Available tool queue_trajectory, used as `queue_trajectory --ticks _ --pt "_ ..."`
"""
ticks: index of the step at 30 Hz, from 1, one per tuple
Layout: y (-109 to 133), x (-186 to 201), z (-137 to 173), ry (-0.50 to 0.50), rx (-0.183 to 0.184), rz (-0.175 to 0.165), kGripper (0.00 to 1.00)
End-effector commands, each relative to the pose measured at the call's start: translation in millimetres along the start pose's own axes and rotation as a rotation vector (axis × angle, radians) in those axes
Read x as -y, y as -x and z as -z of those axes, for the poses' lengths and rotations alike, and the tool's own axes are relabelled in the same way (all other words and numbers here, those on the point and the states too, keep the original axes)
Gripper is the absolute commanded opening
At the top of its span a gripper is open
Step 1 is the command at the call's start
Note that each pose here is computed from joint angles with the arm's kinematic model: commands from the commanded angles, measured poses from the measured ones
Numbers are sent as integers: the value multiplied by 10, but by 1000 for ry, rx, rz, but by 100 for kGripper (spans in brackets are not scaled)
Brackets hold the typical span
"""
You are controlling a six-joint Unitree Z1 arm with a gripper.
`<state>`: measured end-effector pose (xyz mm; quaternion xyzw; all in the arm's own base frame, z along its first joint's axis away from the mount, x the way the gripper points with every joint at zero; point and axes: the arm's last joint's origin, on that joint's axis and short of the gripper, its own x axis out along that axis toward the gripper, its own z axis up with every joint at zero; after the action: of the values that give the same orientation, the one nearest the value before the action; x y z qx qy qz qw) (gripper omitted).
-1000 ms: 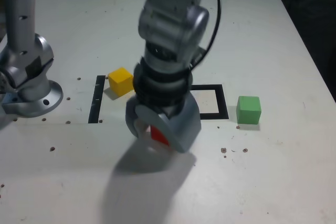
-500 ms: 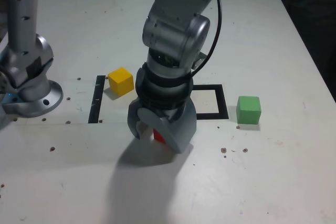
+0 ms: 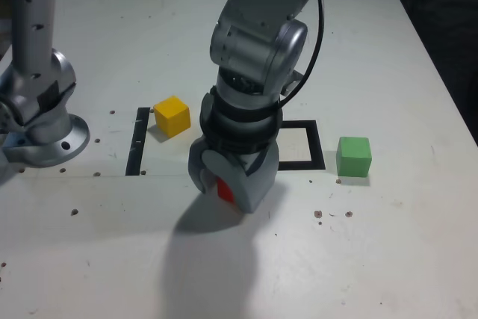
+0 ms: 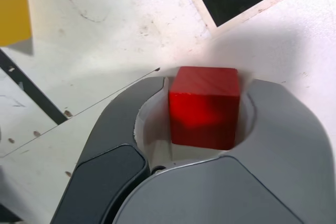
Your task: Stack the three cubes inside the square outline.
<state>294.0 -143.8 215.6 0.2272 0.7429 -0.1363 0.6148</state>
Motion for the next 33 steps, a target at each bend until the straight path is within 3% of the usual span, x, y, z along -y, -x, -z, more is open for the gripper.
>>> queue_trajectory --ticks 1,6,13,21,26,33 --pt "14 -9 -15 -1 1 -2 17" --pt "37 -11 -36 -2 14 1 10" --pt "201 -79 -20 25 46 -5 10" --pt "567 -411 -17 243 76 4 10" --pt "506 -648 -35 394 70 20 12" --pt "283 -907 -100 482 41 35 13"
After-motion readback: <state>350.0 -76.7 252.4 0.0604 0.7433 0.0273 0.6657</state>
